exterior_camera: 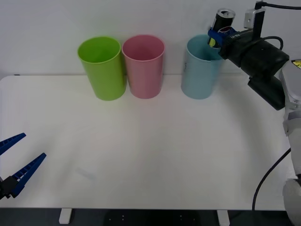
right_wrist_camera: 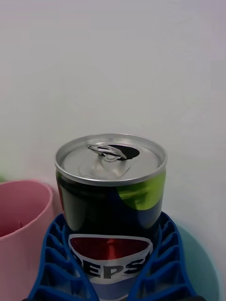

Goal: Grasp the object on the table and drop it into the matching bin: aluminum can to the light blue bin, PET bottle to the pink bin.

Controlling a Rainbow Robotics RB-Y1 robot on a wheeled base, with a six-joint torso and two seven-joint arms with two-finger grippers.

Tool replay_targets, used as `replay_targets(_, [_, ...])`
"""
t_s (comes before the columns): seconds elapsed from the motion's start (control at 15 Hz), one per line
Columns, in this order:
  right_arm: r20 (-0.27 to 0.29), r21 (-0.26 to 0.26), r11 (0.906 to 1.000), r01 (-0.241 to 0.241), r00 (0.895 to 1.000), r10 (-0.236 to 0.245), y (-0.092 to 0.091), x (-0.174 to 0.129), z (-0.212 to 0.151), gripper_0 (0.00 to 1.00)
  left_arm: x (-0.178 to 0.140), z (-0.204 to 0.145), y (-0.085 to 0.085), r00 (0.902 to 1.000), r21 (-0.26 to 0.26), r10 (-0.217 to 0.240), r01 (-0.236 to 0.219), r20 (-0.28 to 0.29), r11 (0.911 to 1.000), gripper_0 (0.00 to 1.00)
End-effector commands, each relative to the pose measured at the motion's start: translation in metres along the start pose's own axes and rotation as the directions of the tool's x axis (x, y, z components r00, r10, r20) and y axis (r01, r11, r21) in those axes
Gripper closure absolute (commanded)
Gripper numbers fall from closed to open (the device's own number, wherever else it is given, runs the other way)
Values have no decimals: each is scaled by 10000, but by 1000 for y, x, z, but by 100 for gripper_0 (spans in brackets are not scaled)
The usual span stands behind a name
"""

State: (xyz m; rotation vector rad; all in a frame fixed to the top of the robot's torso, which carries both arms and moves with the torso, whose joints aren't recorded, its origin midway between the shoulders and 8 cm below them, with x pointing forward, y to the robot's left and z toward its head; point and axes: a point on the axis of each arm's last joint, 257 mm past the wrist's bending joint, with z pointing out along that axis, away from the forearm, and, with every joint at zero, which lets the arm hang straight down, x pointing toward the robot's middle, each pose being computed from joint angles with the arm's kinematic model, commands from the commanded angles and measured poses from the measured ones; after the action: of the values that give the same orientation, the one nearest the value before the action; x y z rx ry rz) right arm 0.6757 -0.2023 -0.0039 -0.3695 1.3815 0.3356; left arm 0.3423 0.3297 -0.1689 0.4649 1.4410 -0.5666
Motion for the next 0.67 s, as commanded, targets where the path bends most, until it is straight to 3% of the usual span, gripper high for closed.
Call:
replay_targets(0.07, [-292, 387, 9990, -209, 9993, 220, -7, 8, 20, 100, 0, 0, 0, 10000, 0, -1, 1, 0, 10000, 0])
replay_targets(0.4, [-416, 1386, 9889, -538, 9973, 601, -19, 19, 45, 100, 0, 0, 0, 10000, 0, -1, 1, 0, 10000, 0])
replay_targets(0.67, [-407, 1442, 9882, -516, 9975, 580, -17, 20, 48, 100, 0, 0, 0, 10000, 0, -1, 1, 0, 10000, 0])
